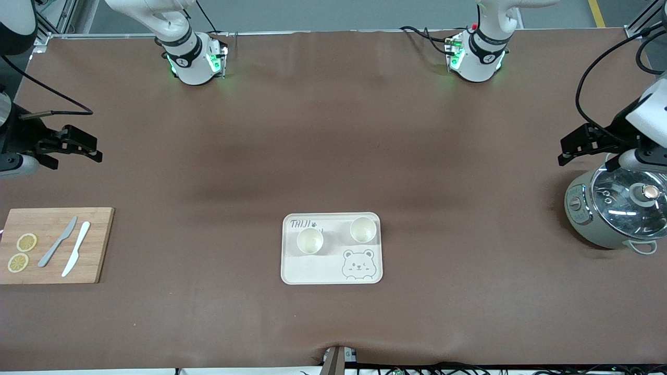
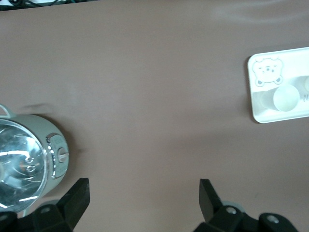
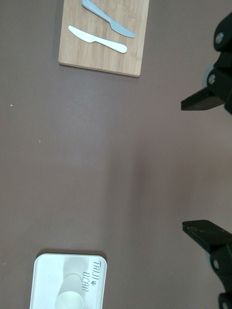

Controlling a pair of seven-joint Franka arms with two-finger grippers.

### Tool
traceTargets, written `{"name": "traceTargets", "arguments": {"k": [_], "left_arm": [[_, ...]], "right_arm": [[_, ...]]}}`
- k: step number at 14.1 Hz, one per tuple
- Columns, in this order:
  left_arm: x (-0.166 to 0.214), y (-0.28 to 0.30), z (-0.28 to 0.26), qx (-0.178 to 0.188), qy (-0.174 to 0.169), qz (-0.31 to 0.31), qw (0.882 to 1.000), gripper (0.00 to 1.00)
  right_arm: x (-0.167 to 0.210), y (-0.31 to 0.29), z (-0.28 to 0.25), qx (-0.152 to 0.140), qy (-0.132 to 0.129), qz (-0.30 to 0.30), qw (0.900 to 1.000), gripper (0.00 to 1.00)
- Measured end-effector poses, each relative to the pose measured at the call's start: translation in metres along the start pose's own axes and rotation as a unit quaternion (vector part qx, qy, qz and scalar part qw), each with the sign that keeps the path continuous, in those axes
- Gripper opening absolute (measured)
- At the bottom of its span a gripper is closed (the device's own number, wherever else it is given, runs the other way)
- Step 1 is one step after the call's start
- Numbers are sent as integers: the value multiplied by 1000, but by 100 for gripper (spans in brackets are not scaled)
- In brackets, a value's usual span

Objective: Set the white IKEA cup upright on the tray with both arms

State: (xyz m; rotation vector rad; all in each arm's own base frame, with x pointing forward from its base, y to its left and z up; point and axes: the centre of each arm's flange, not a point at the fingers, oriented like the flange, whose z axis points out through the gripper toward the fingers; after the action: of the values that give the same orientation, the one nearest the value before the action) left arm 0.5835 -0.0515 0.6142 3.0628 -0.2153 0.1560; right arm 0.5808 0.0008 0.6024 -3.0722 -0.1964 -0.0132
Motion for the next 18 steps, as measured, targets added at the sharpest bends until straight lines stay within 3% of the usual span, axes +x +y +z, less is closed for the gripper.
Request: {"name": "traceTargets", "arguments": {"k": [4, 13, 18], "left_arm": [[1, 32, -1, -3, 2, -2, 1000, 100], [5, 22, 7, 0, -5, -13, 1000, 100], [8, 15, 25, 28, -25, 10, 999, 100]], "right_arm": [[-1, 17, -2, -5, 7, 14, 1000, 100], [1, 42, 1, -15, 18, 31, 999, 100], [-2, 73, -14, -7, 40, 59, 997, 100]]}}
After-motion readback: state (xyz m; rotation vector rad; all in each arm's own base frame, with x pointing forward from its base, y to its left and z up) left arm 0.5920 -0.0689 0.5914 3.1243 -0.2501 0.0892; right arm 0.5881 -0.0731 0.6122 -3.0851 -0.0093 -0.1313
